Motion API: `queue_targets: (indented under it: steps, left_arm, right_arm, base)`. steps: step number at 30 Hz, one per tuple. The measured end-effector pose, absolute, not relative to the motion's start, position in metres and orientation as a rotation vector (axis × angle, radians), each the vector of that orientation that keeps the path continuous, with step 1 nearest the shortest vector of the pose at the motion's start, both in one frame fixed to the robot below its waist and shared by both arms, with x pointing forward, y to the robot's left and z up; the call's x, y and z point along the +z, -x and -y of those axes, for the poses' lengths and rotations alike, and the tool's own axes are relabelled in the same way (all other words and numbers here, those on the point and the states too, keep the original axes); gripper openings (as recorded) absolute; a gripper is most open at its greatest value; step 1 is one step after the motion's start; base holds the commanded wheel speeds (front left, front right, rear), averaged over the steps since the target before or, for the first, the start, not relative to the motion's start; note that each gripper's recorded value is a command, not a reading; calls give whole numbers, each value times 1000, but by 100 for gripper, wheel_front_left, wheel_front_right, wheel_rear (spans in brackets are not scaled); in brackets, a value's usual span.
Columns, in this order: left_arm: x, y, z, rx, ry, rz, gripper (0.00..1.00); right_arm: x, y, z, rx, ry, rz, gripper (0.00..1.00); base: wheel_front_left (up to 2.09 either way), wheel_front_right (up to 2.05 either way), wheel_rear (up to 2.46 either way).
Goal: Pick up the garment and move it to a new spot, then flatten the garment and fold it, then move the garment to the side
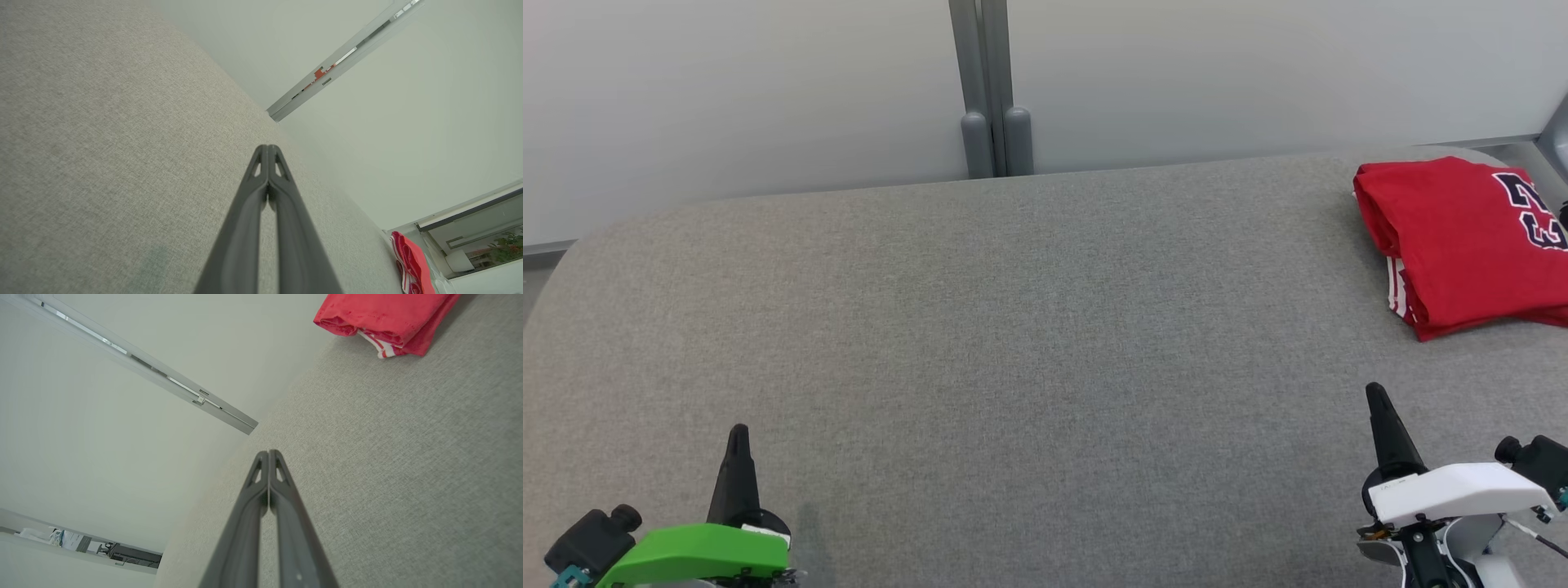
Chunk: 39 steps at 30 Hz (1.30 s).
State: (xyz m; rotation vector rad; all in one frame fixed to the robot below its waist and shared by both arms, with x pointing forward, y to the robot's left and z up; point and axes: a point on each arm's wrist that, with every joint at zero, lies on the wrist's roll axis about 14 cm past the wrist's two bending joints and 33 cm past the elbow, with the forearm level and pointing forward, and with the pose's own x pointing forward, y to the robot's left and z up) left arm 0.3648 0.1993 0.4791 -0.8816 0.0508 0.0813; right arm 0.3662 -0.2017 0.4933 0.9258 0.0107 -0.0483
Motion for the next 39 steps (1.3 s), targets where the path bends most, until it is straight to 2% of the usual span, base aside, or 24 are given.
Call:
queue_targets:
  steps: [39]
  left_arm:
    - [490,-378,-198,58,1297,-40,0]
  right_arm:
    - [497,-378,203,-44,-1310,-18,0]
  base:
    - [0,0,0]
